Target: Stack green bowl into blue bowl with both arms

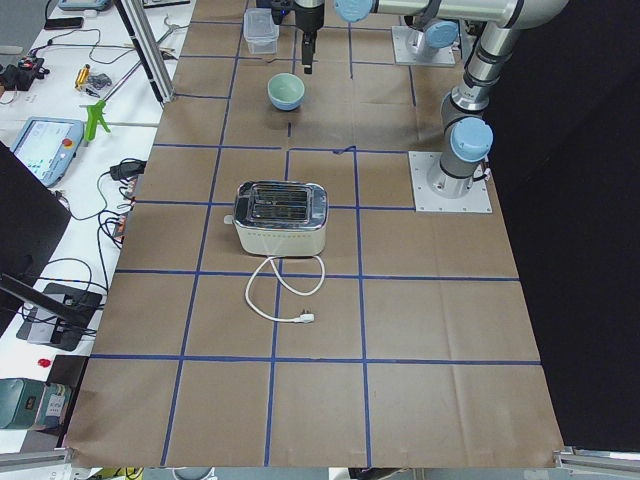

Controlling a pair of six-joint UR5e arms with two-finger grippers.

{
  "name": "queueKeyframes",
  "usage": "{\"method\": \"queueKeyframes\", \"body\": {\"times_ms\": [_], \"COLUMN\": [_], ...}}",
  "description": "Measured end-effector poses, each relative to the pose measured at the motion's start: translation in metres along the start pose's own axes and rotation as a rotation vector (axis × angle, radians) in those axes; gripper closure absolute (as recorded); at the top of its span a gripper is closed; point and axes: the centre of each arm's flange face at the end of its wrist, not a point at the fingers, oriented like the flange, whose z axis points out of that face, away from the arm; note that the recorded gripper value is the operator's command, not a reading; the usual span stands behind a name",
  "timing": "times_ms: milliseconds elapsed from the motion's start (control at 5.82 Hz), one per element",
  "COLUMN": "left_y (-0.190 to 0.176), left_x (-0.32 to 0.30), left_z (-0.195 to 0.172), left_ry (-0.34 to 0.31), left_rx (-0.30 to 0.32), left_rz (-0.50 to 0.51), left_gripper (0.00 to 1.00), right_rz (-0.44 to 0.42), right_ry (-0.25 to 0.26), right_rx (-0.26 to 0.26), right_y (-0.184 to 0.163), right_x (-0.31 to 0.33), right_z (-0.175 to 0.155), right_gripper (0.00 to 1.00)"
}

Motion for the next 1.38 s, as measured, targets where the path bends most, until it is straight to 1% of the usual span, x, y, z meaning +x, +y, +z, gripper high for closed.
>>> {"method": "queueKeyframes", "body": {"times_ms": [516, 1375], "left_y": [0.0001, 0.0005], "left_x": [0.0, 0.0], "left_z": [0.0003, -0.0008], "left_ry": [0.0, 0.0], "left_rx": [-0.001, 0.002], "left_rz": [0.0, 0.0], "left_gripper": [0.02, 0.02], "right_rz": [0.003, 0.007], "right_ry": [0.0, 0.001], "right_rx": [0.012, 0.013], "right_y": [-0.0028, -0.0032], "right_x": [0.0047, 0.0057], "right_z": [-0.0015, -0.0016], "right_gripper": [0.0, 0.0]}}
